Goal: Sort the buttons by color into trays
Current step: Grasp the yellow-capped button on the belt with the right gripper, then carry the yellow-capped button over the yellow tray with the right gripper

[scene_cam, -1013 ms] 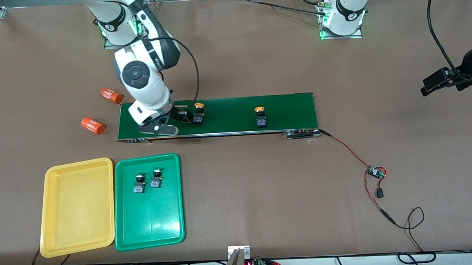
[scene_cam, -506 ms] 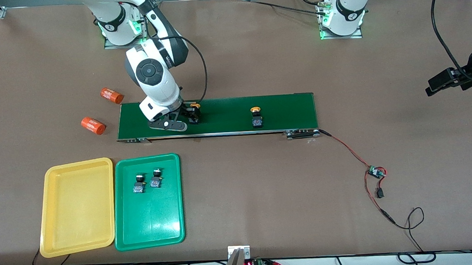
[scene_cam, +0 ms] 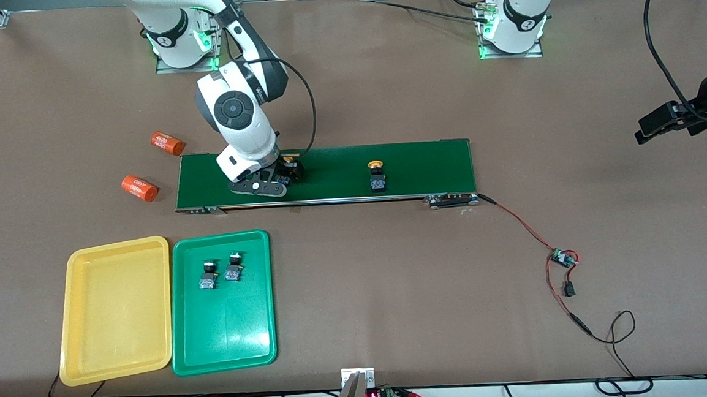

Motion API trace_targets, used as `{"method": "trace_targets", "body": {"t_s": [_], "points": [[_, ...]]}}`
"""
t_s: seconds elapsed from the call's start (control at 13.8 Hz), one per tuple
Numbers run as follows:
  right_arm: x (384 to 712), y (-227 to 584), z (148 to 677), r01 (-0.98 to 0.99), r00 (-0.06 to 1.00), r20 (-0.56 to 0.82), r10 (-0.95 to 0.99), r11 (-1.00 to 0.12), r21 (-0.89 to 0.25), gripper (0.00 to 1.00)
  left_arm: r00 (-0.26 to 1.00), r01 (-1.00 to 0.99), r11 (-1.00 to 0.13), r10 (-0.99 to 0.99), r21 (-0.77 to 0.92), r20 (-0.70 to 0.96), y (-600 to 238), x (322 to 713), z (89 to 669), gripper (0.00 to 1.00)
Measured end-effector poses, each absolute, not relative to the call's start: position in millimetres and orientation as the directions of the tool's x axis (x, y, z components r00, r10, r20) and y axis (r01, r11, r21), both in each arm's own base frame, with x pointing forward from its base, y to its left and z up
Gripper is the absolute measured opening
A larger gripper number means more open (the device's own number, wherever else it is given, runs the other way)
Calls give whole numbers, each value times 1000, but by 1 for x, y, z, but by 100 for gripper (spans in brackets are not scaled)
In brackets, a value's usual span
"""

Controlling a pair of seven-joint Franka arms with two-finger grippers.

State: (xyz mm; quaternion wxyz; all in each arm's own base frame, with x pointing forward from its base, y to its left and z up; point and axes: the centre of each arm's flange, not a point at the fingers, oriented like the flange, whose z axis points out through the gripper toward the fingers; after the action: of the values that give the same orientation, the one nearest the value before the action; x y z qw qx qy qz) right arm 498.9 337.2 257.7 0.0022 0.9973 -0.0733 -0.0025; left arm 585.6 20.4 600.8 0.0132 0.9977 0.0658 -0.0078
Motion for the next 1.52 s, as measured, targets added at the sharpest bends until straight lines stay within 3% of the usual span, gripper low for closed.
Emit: {"method": "trace_targets", "body": {"t_s": [0.07,0.14,0.22,0.43,0.87,1.23,1.52], "points": [[499,338,254,-146,989,-4,-146,-989,6,81,991,131,-991,131,25,-17,20,586,601,100],[498,339,252,-145,989,-3,-145,-989,7,81,991,131,-991,131,25,-17,20,586,601,100],[498,339,250,-144,990,-3,-144,-990,7,75,991,131,-991,131,25,-17,20,586,601,100],[499,338,251,-147,989,-1,-147,-989,7,41,991,131,-991,131,25,-17,20,586,601,100],[521,323,289,-140,990,22,-141,-990,-13,41,991,134,-991,133,25,-17,22,586,601,100],[600,217,334,-90,992,85,-92,-995,-33,41,990,137,-990,137,25,-17,24,586,601,100],[637,106,320,-21,997,72,-21,-1000,1,41,990,143,-989,143,25,-18,27,585,600,100]]}}
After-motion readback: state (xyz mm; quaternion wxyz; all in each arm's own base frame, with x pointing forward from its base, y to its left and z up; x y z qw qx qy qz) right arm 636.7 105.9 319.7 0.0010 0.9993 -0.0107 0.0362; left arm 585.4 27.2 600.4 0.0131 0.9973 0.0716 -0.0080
